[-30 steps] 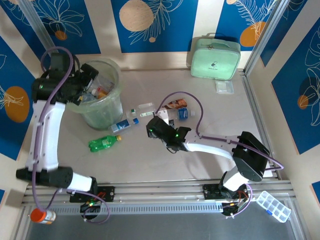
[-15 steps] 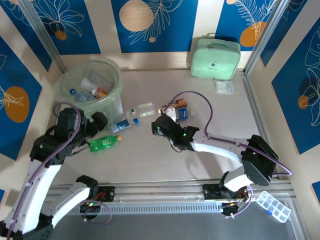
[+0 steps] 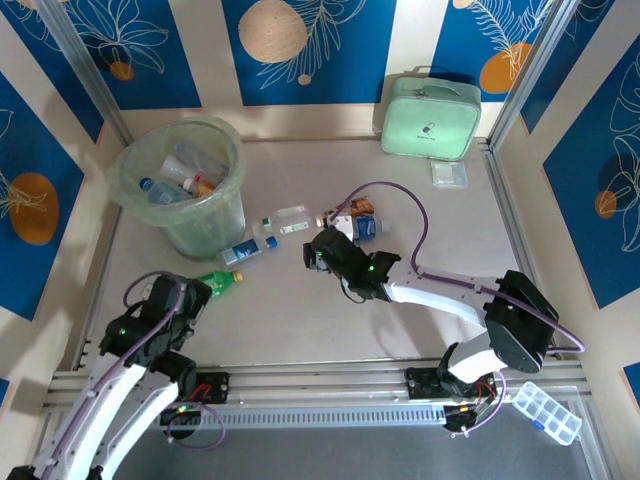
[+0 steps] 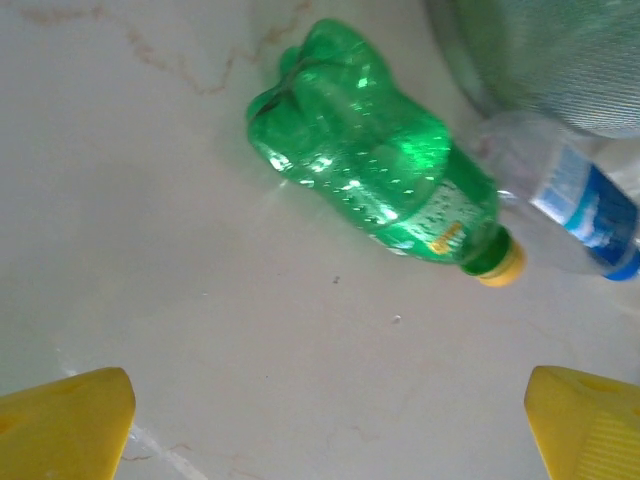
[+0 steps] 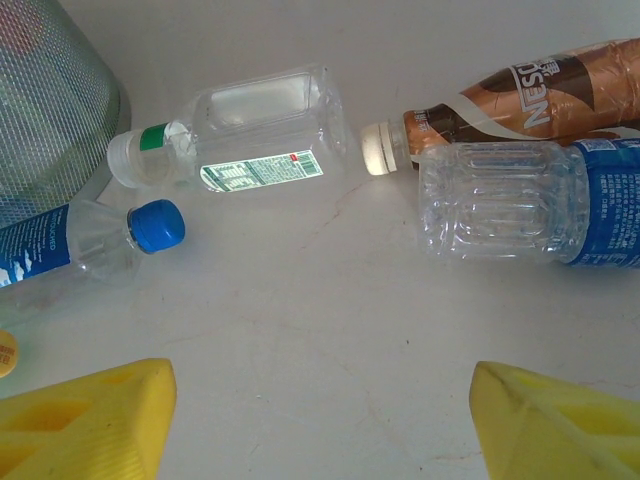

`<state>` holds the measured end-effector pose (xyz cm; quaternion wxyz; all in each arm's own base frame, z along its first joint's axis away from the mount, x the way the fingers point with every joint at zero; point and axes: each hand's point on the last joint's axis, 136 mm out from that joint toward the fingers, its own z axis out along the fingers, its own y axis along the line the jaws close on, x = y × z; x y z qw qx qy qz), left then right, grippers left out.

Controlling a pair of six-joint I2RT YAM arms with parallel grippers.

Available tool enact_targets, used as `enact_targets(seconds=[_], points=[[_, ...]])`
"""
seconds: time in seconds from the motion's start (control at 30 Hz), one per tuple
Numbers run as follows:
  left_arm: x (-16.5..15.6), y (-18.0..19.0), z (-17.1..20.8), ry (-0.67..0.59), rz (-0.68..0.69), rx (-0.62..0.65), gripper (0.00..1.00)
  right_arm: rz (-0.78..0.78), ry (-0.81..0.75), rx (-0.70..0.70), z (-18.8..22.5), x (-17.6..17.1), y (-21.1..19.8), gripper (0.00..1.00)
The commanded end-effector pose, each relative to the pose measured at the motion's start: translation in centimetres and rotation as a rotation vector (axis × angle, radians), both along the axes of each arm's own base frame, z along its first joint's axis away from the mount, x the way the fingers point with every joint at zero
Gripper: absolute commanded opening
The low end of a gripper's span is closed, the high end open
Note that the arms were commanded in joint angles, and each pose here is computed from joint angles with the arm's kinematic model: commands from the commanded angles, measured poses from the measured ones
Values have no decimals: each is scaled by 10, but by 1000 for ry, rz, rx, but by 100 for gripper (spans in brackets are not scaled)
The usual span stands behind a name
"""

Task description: Put the plastic bottles in the bin

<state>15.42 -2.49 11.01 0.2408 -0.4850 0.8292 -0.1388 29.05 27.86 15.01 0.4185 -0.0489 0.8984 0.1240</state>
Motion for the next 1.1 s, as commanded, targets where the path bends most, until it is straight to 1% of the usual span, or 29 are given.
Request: enact_targets(seconds=[0.0, 0.07, 0.13, 0.3, 0.4, 0.47, 0.6, 0.73, 0.87, 1.07], points=[[26, 2, 12, -67, 143, -26, 99, 12, -16, 19, 4, 0, 4, 78], [31, 12, 13, -64, 205, 22, 99, 14, -20, 16, 6, 0, 4, 78], [41, 15, 13, -82, 245, 33, 99, 20, -22, 20, 7, -1, 5, 78], [63, -1, 3, -95, 292, -60, 99, 36, -38, 15, 8, -1, 8, 78], [76, -9, -1, -82, 299, -87, 99, 43, -46, 11, 9, -1, 9, 78], [82, -10, -4, -71, 310, -84, 99, 47, -50, 8, 10, -2, 10, 78], [92, -15, -21, -41, 349, -126, 99, 55, -65, 10, 13, -2, 10, 78], [99, -12, -32, -20, 379, -125, 99, 63, -75, 9, 15, -3, 12, 78], [98, -6, -50, 15, 413, -120, 100, 67, -81, 5, 16, -3, 12, 78], [100, 8, -73, 64, 442, -83, 95, 68, -84, -8, 15, -3, 14, 78]])
